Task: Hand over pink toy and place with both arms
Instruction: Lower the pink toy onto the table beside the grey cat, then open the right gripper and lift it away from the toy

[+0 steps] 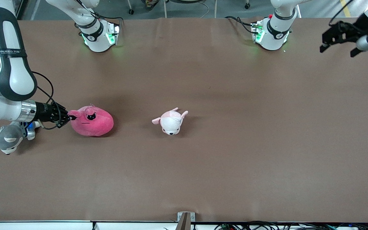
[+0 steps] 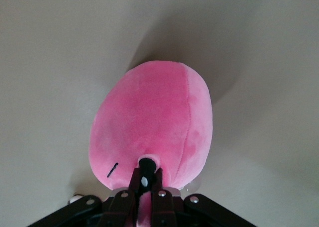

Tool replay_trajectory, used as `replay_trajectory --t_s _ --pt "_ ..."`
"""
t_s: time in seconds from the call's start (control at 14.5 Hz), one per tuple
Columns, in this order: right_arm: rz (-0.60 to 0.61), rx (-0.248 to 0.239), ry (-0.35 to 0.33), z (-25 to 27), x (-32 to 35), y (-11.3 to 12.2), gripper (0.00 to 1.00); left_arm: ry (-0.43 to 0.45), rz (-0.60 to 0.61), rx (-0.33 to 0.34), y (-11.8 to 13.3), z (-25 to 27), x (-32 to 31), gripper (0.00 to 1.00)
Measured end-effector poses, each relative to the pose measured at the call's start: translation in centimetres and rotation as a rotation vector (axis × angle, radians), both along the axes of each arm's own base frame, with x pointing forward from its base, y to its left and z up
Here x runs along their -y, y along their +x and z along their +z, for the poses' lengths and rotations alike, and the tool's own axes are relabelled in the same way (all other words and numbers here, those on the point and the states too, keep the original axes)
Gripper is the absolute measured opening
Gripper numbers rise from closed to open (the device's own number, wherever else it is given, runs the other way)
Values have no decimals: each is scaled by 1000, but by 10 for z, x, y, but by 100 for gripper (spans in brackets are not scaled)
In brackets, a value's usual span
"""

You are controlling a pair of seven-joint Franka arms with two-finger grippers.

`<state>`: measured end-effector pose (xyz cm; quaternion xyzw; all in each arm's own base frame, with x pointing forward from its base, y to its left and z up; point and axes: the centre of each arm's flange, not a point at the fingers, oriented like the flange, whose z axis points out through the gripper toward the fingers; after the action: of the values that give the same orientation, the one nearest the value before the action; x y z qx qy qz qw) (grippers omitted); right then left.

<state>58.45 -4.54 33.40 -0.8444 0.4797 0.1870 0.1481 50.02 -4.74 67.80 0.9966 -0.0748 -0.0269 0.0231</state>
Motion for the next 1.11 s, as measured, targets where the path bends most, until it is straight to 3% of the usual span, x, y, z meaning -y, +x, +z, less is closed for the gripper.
replay_trajectory --t_s 0.21,0.35,0.55,0.69,0.83,1.11 --pt "-23 -15 16 -10 8 0 14 6 15 3 21 -18 -28 100" --pt "-19 -6 17 -9 11 2 30 10 19 2 27 -24 -33 100" --pt "48 55 18 9 13 13 60 14 26 20 27 -17 -35 100" --pt "169 89 -4 28 17 19 81 14 33 29 27 -13 -39 100" --pt "362 148 -77 49 22 27 100 12 36 27 28 -14 -41 100" --pt "746 274 -174 87 25 43 100 8 35 41 36 -18 -42 100"
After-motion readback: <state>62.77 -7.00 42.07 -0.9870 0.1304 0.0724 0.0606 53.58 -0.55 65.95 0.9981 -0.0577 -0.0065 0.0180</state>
